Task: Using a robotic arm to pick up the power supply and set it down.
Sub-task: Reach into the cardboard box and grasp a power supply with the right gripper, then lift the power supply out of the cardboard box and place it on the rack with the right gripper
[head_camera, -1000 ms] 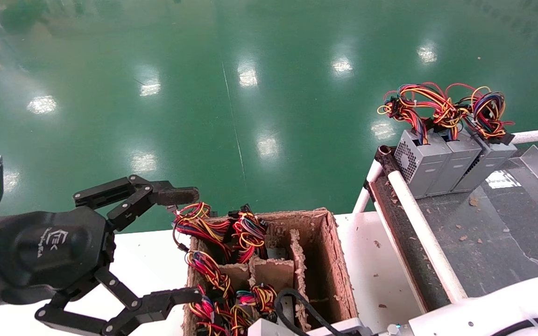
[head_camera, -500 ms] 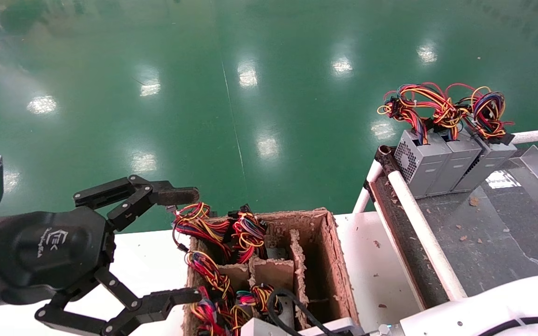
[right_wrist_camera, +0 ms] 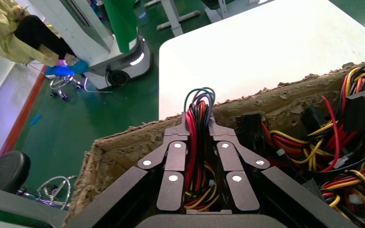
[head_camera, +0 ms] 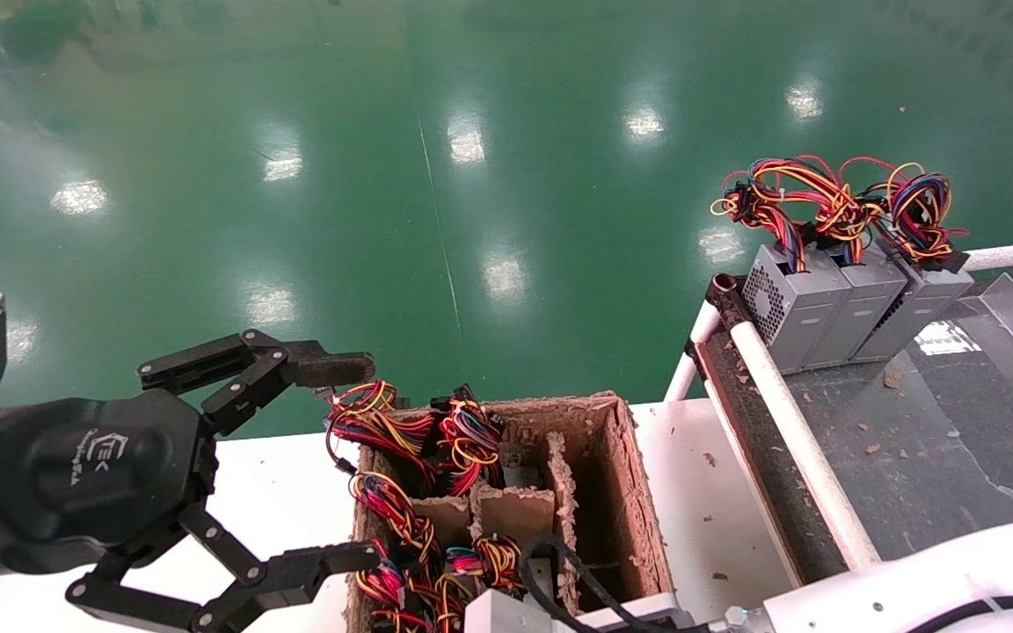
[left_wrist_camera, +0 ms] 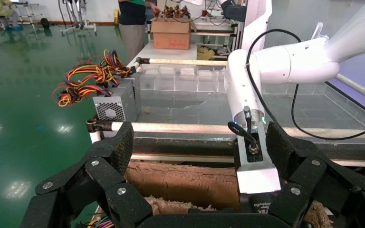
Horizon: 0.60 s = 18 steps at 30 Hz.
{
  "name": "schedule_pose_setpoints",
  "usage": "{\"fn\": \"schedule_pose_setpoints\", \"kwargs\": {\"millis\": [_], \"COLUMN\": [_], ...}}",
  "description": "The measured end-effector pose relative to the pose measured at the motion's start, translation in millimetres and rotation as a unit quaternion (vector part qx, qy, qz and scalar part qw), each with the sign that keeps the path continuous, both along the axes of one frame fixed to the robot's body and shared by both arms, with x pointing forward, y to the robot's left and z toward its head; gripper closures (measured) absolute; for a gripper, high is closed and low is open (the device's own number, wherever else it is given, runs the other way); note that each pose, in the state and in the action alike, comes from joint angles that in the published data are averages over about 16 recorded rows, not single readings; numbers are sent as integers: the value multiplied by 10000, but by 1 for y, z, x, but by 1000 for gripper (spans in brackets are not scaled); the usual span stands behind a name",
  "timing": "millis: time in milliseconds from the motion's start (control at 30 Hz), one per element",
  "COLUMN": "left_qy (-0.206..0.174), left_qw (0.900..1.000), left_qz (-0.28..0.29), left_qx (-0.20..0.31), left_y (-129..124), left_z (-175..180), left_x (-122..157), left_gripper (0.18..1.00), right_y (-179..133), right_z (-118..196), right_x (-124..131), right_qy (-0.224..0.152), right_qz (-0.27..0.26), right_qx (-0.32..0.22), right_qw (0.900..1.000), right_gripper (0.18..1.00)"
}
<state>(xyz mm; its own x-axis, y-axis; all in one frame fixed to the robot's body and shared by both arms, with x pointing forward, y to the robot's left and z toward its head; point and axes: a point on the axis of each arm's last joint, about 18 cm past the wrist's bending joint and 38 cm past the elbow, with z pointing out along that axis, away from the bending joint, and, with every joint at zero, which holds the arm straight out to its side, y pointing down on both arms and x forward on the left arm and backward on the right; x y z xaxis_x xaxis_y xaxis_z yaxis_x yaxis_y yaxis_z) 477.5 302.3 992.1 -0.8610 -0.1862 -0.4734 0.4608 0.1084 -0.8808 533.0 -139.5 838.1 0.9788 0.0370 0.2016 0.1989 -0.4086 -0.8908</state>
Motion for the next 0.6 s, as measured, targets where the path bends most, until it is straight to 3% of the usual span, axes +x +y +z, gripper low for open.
{"fn": "schedule_pose_setpoints", "kwargs": {"millis": [333,600], "left_qy": [0,0], "left_qw": [10000,10000], "left_qz": [0,0], "left_qx": [0,0], "left_y": [0,0], "left_z": [0,0], "left_x": [0,0], "left_gripper": [184,184], "right_y": [-25,-59], "right_z": [38,80], "right_x": [-15,-28], "right_qy": [-175,-388], "right_qz": [132,109], "right_qx": [497,1126], "right_qw": [9985,9928], "right_gripper": [951,961]}}
